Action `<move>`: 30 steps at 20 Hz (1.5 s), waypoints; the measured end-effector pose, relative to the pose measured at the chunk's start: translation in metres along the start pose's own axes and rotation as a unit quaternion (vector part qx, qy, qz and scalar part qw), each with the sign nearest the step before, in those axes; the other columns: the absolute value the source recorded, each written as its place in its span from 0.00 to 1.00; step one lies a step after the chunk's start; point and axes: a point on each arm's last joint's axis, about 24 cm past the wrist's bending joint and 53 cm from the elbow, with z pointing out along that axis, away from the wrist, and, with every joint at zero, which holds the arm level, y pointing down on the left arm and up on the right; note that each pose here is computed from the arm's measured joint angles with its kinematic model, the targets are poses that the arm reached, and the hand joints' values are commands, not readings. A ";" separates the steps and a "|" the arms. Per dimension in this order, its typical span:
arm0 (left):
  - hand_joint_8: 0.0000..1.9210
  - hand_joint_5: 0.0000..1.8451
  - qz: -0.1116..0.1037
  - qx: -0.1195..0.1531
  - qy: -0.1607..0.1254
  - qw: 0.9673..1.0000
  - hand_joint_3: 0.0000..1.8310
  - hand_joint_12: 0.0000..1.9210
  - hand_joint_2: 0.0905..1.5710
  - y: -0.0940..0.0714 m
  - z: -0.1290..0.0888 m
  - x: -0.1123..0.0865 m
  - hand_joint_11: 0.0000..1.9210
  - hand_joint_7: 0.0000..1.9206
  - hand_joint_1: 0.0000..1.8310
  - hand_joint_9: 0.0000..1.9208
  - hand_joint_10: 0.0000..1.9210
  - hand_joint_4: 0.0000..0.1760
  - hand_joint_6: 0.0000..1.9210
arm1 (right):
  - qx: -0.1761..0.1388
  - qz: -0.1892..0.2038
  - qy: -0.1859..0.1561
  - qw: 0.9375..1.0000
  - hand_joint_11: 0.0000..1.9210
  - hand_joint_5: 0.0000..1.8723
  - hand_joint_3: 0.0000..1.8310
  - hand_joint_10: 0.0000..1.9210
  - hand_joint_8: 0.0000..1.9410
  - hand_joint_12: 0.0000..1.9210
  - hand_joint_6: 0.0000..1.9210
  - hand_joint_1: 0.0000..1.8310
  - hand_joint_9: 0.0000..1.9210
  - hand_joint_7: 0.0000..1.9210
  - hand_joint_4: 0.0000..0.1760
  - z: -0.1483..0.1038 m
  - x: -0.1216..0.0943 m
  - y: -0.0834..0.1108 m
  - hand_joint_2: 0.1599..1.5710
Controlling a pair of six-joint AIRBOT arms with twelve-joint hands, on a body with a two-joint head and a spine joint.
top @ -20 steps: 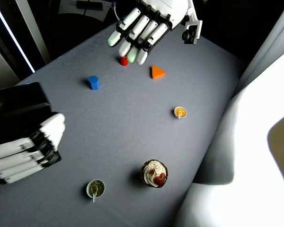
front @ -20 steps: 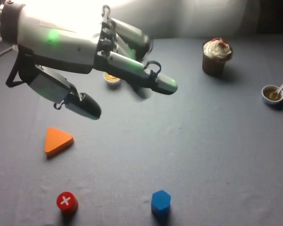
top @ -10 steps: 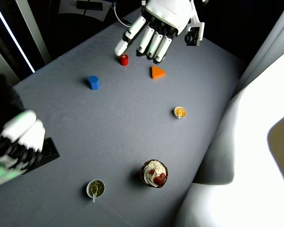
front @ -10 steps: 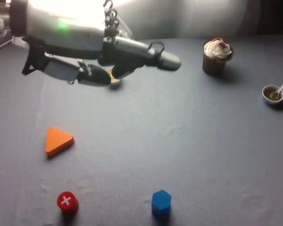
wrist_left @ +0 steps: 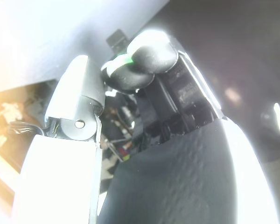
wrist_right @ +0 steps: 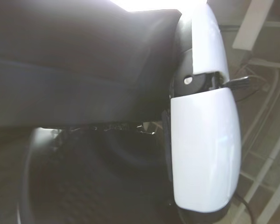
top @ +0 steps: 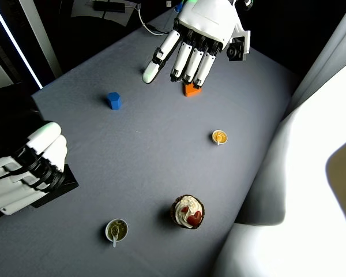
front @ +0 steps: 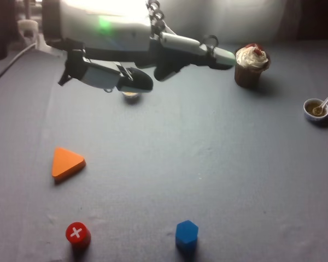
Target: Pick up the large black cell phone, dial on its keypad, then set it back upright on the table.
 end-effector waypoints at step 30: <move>0.81 0.06 0.012 -0.027 -0.043 0.999 0.03 1.00 0.78 -0.004 0.095 0.016 0.43 0.35 0.72 0.45 1.00 0.50 0.00 | -0.044 -0.015 0.035 0.998 0.53 0.46 0.00 0.73 0.67 0.68 0.48 0.75 0.46 0.41 0.00 0.020 0.043 -0.007 0.72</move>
